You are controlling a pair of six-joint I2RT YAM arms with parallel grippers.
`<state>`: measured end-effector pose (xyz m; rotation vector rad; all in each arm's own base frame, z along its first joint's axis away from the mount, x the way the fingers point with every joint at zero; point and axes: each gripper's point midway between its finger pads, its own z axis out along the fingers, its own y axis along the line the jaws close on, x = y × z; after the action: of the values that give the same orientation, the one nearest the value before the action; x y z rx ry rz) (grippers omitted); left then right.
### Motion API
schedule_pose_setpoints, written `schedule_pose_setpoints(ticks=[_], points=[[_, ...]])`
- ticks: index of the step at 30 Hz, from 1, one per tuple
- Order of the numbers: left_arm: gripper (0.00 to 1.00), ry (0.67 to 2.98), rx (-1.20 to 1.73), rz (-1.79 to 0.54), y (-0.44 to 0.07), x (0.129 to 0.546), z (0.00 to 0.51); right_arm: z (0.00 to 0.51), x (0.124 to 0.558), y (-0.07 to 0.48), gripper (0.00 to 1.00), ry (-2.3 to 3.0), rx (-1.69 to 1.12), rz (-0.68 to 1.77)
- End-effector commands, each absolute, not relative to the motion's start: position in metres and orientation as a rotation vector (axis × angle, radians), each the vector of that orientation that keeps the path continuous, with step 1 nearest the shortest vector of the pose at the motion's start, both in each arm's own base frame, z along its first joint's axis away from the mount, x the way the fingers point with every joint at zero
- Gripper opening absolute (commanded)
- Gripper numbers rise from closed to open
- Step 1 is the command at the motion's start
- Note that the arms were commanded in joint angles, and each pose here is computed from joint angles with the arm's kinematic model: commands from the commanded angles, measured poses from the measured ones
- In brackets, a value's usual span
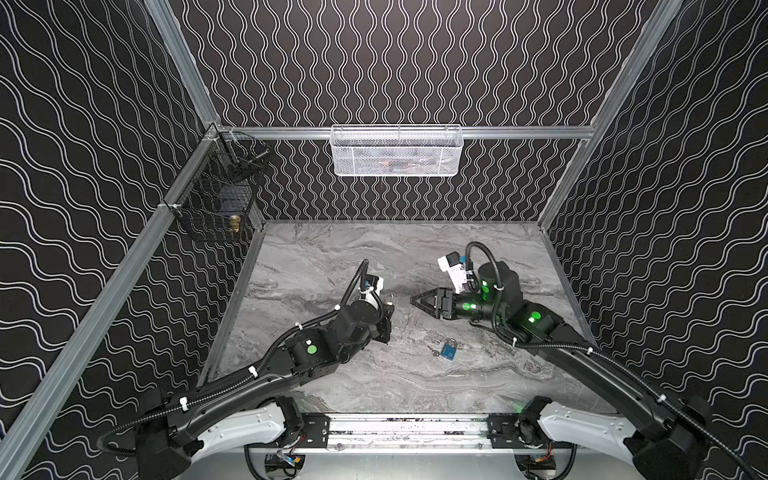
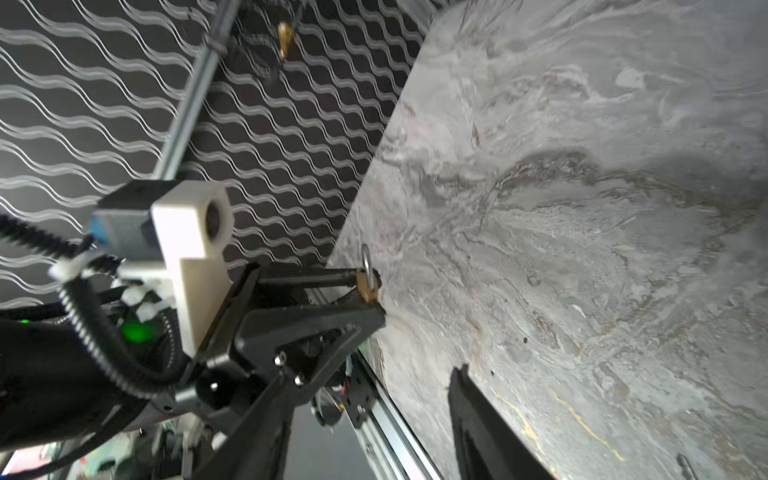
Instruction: Unlock with the key
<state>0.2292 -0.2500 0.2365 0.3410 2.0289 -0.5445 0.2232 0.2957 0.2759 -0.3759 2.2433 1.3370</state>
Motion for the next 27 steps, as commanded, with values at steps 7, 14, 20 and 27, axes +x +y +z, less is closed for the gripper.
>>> schedule_pose_setpoints(ticks=[7,14,20,27], points=[[0.0,1.804,0.545,-0.557,-0.267,0.227,0.265,0.254,0.236,0.306,0.64,2.393,-0.57,1.164],[0.0,1.838,0.574,-0.534,-0.272,0.229,0.255,0.26,0.252,0.315,0.65,2.37,-0.574,1.144],[0.0,1.839,0.591,-0.534,-0.274,0.229,0.252,0.258,0.267,0.313,0.66,2.386,-0.55,1.042],[0.0,1.842,0.593,-0.512,-0.271,0.229,0.249,0.239,0.274,0.315,0.66,2.464,-0.613,0.951]])
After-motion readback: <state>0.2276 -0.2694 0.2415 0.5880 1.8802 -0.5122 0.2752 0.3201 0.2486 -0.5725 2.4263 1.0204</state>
